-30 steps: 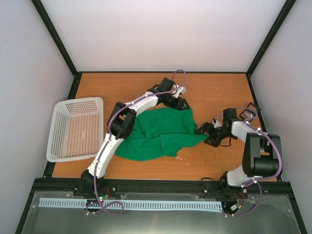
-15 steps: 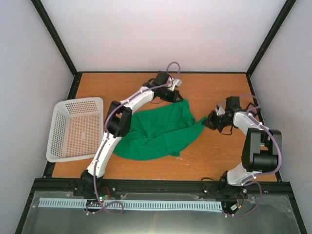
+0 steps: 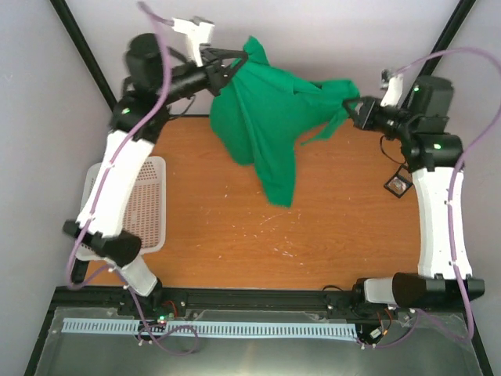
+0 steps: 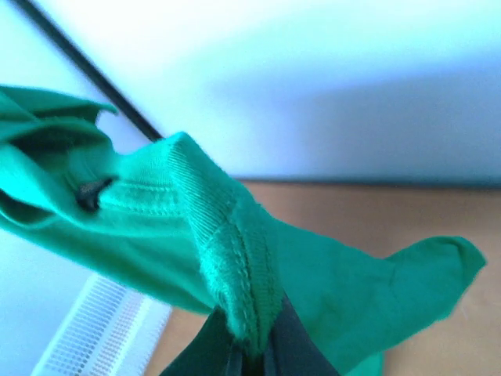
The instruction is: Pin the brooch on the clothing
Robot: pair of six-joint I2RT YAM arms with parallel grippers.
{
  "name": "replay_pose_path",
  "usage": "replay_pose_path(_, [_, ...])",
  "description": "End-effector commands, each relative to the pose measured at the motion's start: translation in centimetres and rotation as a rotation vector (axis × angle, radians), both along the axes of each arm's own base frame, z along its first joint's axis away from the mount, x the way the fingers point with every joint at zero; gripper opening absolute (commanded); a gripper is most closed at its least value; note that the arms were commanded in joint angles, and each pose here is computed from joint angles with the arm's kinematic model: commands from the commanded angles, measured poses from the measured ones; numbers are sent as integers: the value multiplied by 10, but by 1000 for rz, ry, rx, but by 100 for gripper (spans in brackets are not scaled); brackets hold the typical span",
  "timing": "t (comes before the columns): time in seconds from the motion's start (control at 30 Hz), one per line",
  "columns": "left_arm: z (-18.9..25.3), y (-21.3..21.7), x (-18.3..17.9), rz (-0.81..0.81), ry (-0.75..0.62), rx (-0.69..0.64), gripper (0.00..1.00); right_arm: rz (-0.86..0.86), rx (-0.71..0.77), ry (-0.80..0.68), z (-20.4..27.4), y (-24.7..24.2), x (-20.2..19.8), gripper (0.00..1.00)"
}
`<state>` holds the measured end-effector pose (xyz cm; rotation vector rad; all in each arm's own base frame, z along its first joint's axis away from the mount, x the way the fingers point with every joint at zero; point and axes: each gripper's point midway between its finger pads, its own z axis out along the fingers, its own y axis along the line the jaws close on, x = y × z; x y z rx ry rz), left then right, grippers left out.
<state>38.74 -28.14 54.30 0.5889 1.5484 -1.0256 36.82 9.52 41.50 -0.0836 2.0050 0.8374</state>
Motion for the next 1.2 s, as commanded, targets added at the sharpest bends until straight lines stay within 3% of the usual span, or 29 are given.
replay_pose_path(0.0, [63, 20, -91, -122, -126, -85, 1, 160, 62, -275, 115, 33, -76, 3])
replay_pose_path(0.13, [110, 58, -184, -171, -258, -188, 1, 276, 133, -552, 196, 45, -157, 3])
replay_pose_path(0.2, [119, 73, -214, -168, -291, -225, 1, 281, 147, -655, 221, 43, -192, 3])
replay_pose_path(0.3, [128, 89, -244, -167, -314, -266, 1, 319, 201, -705, 239, 45, -217, 3])
replay_pose_path(0.43, [129, 98, -244, -110, -325, -291, 1, 293, 255, -718, 252, 42, -220, 3])
replay_pose_path(0.53, [113, 100, -204, 29, -258, -266, 1, 191, 281, -625, 236, 33, -176, 3])
replay_pose_path(0.63, [67, 98, -130, 236, -124, -193, 1, 23, 268, -503, 193, 16, -104, 3])
replay_pose_path(0.73, [5, 106, -45, 493, 20, -94, 1, -148, 201, -381, 130, -4, -26, 3])
replay_pose_path(0.77, [-17, 109, -18, 571, 61, -55, 4, -189, 167, -367, 110, -10, -1, 3])
replay_pose_path(0.8, [-38, 113, 7, 632, 100, -18, 14, -208, 130, -352, 87, -13, 23, 3])
replay_pose_path(0.87, [-85, 113, 56, 677, 159, 70, 6, -258, 41, -306, 39, -21, 73, 4])
replay_pose_path(0.93, [-136, 128, 101, 766, 235, 124, 6, -260, -51, -210, -8, -25, 120, 14])
replay_pose_path(1.0, [-186, 133, 134, 786, 319, 171, 33, -265, -146, -93, -72, -32, 163, 44])
replay_pose_path(1.03, [-207, 132, 145, 780, 353, 204, 48, -248, -185, -25, -98, -33, 178, 52])
replay_pose_path(1.17, [-266, 125, 153, 723, 552, 321, 82, -324, -383, 404, -189, -64, 189, 70])
